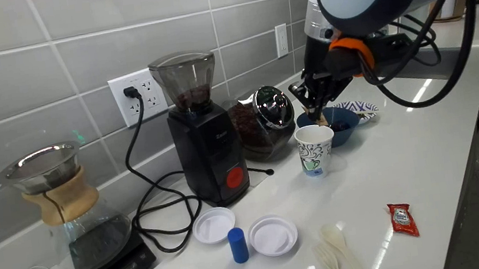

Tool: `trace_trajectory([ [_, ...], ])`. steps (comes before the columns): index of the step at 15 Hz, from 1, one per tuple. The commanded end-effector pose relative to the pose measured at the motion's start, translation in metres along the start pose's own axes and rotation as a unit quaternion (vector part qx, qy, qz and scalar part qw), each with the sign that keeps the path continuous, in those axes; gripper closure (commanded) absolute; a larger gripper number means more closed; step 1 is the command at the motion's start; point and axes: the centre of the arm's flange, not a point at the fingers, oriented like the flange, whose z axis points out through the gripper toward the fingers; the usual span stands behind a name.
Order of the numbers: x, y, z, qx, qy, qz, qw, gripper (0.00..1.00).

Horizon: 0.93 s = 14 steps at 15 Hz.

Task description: Put the brown sachet in the coffee cup

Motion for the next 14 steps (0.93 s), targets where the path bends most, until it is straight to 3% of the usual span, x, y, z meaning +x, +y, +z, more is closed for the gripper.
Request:
trace_trajectory([
  [1,0.017,-0.005,0.021,0.004,0.010,-0.012,0.9999,0.99],
  [3,0.019,-0.004,0.028,-0.008,0.007,-0.013,0.9999,0.99],
  [4,0.019,-0.004,0.029,-0.009,0.008,-0.013,0.9998,0.71],
  [6,0.017,-0.001,0.025,-0.012,0.008,-0.016,0.9998,0.65],
  [10,-0.005,-0.004,-0.013,-0.003,0.004,-0.013,0.9999,0.37],
  [14,-0.064,0.004,-0.053,-0.025,-0.091,0.024,0.9952,0.11],
])
